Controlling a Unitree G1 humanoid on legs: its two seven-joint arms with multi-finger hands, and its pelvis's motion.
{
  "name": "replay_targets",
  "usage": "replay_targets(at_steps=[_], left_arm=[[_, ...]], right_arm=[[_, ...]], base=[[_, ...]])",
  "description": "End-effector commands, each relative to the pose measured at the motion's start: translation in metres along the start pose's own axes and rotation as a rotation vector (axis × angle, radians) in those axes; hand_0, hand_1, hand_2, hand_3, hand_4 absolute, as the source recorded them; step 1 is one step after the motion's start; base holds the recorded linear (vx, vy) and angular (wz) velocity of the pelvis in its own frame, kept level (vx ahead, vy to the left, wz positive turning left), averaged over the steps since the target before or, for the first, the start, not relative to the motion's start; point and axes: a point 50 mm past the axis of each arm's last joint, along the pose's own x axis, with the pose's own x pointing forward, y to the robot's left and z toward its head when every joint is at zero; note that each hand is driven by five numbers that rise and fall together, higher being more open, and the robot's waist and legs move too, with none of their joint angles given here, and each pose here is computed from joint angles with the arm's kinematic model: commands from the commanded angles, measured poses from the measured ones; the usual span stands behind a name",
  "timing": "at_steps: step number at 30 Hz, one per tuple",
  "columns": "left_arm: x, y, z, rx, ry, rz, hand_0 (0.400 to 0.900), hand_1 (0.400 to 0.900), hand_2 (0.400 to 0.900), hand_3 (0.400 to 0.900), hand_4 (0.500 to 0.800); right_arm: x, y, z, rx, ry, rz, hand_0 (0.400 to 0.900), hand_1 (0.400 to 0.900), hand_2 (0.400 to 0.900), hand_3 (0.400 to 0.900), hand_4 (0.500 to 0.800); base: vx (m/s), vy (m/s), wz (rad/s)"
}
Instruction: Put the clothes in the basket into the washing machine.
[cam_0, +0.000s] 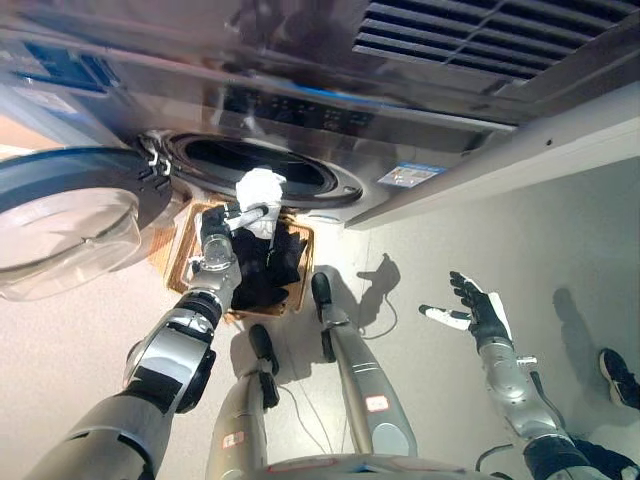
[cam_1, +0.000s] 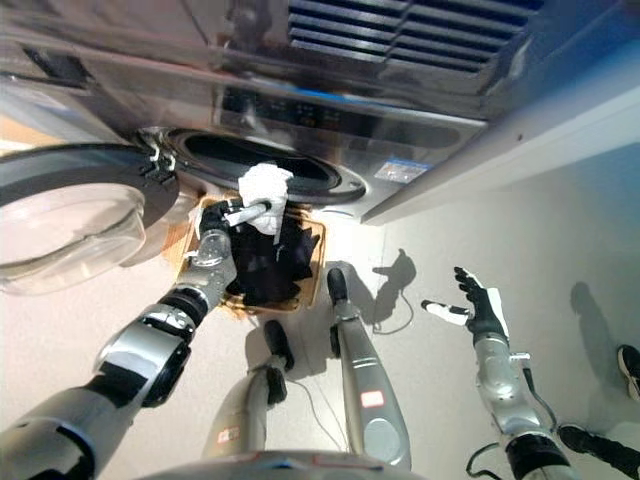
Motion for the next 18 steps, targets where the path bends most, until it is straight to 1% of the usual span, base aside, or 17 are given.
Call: replay_targets(at_steps=[1, 3, 4, 6, 7, 10, 12, 14, 15, 16, 18], left_arm=[[0.002, -0.003, 0.043, -0.235, -0.172, -0.032, 0.4, 0.4, 0.4, 0.4, 0.5], [0.005, 0.003, 0.053, -0.298, -0.18, -0.022, 0.4, 0.4, 0.4, 0.4, 0.5], [0.006, 0.005, 0.063, -0.352, -0.196, -0.024, 0.4, 0.4, 0.4, 0.4, 0.5], [0.007, 0.005, 0.073, -0.435, -0.209, -0.044, 0.4, 0.4, 0.4, 0.4, 0.5], [0.006, 0.0, 0.081, -0.49, -0.222, -0.066, 0.4, 0.4, 0.4, 0.4, 0.5], [0.0, -0.017, 0.09, -0.601, -0.232, -0.142, 0.4, 0.4, 0.4, 0.4, 0.5], [-0.002, -0.024, 0.091, -0.616, -0.229, -0.165, 0.4, 0.4, 0.4, 0.4, 0.5], [-0.003, -0.03, 0.089, -0.599, -0.21, -0.18, 0.4, 0.4, 0.4, 0.4, 0.5], [-0.003, -0.031, 0.088, -0.59, -0.205, -0.184, 0.48, 0.48, 0.48, 0.48, 0.548], [-0.003, -0.032, 0.085, -0.572, -0.193, -0.184, 0.9, 0.9, 0.9, 0.9, 0.8], [-0.002, -0.032, 0.08, -0.542, -0.177, -0.174, 0.9, 0.9, 0.9, 0.9, 0.8]], right_arm=[[-0.019, -0.042, -0.02, -0.093, 0.045, -0.075, 0.9, 0.9, 0.9, 0.9, 0.8], [-0.022, -0.044, -0.02, -0.102, 0.04, -0.065, 0.9, 0.9, 0.9, 0.9, 0.8], [-0.023, -0.046, -0.021, -0.109, 0.042, -0.061, 0.9, 0.9, 0.9, 0.9, 0.8], [-0.027, -0.049, -0.023, -0.117, 0.055, -0.057, 0.9, 0.9, 0.9, 0.9, 0.8], [-0.029, -0.052, -0.025, -0.12, 0.061, -0.06, 0.9, 0.9, 0.9, 0.9, 0.8], [-0.036, -0.057, -0.031, -0.128, 0.09, -0.071, 0.9, 0.9, 0.9, 0.9, 0.8], [-0.038, -0.058, -0.034, -0.133, 0.102, -0.07, 0.9, 0.9, 0.9, 0.9, 0.8], [-0.039, -0.059, -0.035, -0.144, 0.106, -0.064, 0.9, 0.9, 0.9, 0.9, 0.8], [-0.04, -0.06, -0.035, -0.147, 0.106, -0.062, 0.9, 0.9, 0.9, 0.9, 0.8], [-0.04, -0.061, -0.034, -0.152, 0.104, -0.06, 0.9, 0.9, 0.9, 0.9, 0.8], [-0.042, -0.064, -0.034, -0.163, 0.104, -0.06, 0.9, 0.9, 0.9, 0.9, 0.8]], base=[[0.093, -0.024, -0.26], [0.074, -0.021, -0.29], [0.062, -0.015, -0.3], [0.079, -0.03, -0.25], [0.083, -0.042, -0.15], [0.063, -0.035, -0.06], [0.031, -0.033, -0.04], [0.028, -0.04, -0.06], [0.023, -0.02, -0.06], [0.024, 0.0, -0.05], [0.011, 0.001, -0.02]])
